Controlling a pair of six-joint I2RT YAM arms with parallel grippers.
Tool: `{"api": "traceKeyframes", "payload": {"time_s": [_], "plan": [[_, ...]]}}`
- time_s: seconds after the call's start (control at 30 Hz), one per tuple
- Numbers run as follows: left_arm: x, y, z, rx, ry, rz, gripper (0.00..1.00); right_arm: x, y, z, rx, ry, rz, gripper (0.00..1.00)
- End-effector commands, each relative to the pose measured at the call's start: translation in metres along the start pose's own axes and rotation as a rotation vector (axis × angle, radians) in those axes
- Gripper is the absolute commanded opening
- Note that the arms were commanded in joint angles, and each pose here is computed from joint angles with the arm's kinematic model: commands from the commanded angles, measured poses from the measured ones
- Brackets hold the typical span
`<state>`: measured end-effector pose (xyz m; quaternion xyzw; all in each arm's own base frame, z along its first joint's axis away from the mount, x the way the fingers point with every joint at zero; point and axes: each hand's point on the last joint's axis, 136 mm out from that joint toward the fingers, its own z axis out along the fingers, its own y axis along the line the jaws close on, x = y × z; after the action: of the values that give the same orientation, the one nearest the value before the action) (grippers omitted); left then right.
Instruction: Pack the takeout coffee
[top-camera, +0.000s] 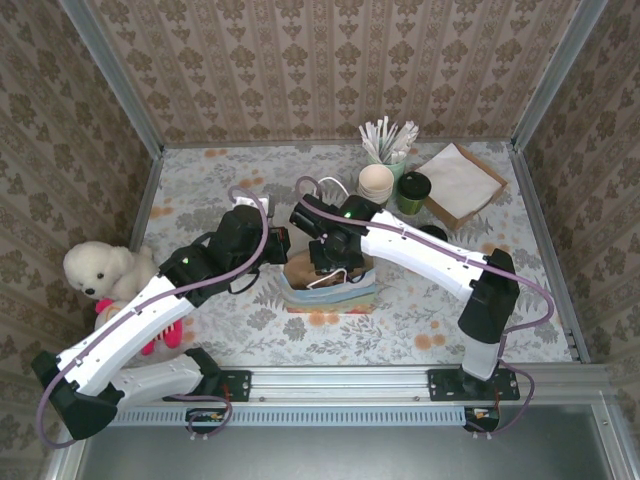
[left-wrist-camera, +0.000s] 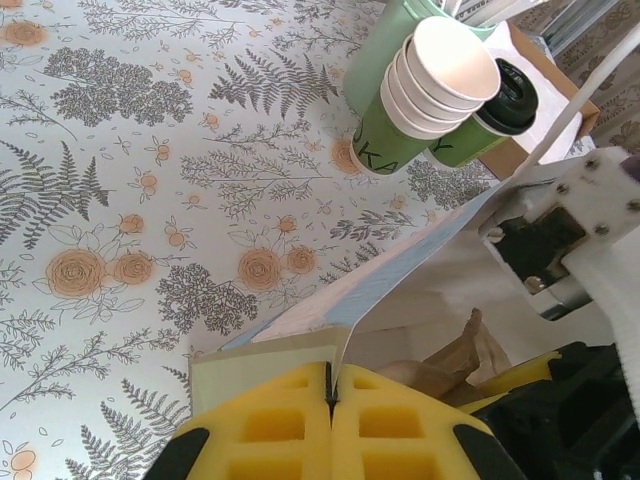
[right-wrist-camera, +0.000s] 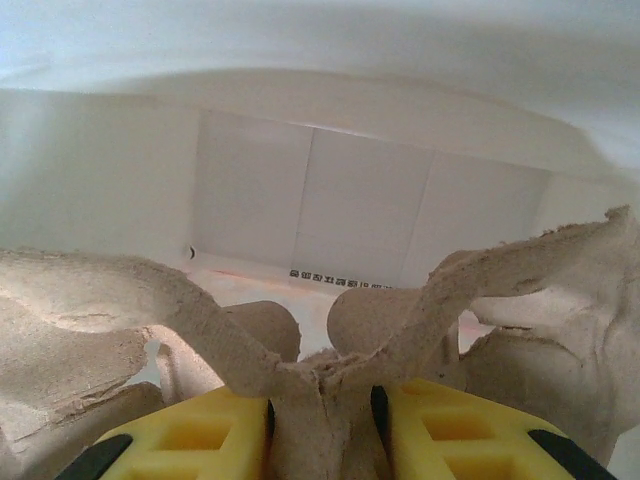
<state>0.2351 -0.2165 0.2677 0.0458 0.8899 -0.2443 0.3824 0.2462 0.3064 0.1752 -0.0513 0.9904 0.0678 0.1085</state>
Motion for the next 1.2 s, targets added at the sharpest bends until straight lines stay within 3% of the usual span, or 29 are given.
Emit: {"api": "traceKeyframes", "payload": {"time_s": [0.0,0.33,0.67,1.0,1.17], "plan": [[-0.007,-0.006,-0.002,0.014,-0.030,-0.015,0.00,0.010,0.000,0.016,0.021,0.057,0.023,0.30],[-0.007,-0.004,-0.002,0.009,-0.038,-0.013,0.00,0.002,0.000,0.044,0.042,0.027,0.055,0.29],[-0.004,0.001,-0.003,0.005,-0.015,-0.013,0.00,0.013,-0.011,0.076,0.108,0.072,0.009,0.32],[-0.007,0.008,-0.005,0.001,-0.021,-0.031,0.00,-0.002,-0.018,0.095,0.117,-0.068,0.049,0.34],[-0.011,0.015,-0.008,-0.004,-0.009,-0.022,0.00,0.005,-0.022,0.108,0.113,-0.047,0.020,0.43]]}}
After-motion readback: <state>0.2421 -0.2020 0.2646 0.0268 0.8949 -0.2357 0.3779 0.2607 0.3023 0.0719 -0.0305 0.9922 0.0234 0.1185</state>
